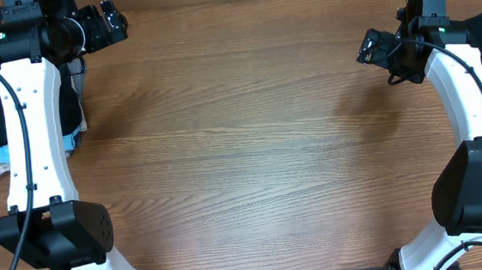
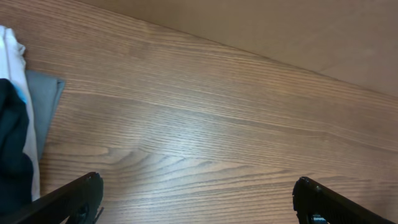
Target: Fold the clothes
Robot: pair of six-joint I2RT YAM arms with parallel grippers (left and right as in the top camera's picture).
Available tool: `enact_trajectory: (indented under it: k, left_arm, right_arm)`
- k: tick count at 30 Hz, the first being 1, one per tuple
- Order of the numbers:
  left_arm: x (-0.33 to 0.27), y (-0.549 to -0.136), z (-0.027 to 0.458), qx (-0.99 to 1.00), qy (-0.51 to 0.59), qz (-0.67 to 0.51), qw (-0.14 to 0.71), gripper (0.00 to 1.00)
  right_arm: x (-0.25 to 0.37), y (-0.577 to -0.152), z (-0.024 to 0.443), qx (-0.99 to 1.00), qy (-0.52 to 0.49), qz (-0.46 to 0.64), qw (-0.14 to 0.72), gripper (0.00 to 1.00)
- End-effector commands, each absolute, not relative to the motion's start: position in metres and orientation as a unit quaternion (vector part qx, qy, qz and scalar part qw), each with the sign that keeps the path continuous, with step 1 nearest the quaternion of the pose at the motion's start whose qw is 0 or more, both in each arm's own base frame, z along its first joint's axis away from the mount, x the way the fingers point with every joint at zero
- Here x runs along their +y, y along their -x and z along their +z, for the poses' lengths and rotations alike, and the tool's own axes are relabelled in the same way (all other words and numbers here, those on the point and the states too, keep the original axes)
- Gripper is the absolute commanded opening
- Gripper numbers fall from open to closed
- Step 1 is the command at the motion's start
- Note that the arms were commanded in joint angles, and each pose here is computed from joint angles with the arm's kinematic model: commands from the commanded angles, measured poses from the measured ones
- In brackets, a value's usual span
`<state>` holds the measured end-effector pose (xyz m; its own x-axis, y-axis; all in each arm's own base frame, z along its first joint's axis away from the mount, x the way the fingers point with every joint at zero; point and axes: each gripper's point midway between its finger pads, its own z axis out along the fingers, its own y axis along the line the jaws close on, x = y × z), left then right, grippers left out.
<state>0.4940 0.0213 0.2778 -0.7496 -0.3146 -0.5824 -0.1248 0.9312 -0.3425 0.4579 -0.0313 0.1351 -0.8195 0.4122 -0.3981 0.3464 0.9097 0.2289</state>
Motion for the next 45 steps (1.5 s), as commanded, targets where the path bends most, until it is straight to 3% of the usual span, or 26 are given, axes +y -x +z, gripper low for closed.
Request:
enact_trajectory:
  k: [1, 16, 25, 32, 38, 45]
  left_arm:
    - [0.025, -0.495, 0.272, 0.926, 0.126, -0.134, 0.329, 1.0]
    - [0.025, -0.495, 0.272, 0.926, 0.126, -0.134, 0.329, 1.0]
    - [0.025, -0.495, 0.272, 0.926, 0.126, -0.134, 0.329, 1.0]
    - [0.025, -0.495, 0.272, 0.926, 0.126, -0.134, 0.329, 1.0]
    - [0.025, -0.495, 0.272, 0.926, 0.126, -0.134, 0.329, 1.0]
    - [0.025, -0.495, 0.272, 0.926, 0.126, -0.134, 0.329, 1.0]
  right_arm:
    - [-0.033, -0.459, 0.136, 0.95, -0.201, 0.071, 0.227, 1.0]
    - [-0.027, -0.457, 0.145, 0.949, -0.194, 0.072, 0.236, 1.0]
    - [0.019, -0.432, 0.266, 0.916, -0.133, 0.104, 0.365, 1.0]
    - [0.058, -0.369, 0.374, 0.861, -0.071, 0.149, 0.482, 1.0]
    - [0.064, -0.286, 0.458, 0.789, -0.038, 0.186, 0.585, 1.0]
    - [0.045, -0.181, 0.482, 0.749, -0.035, 0.193, 0.633, 1.0]
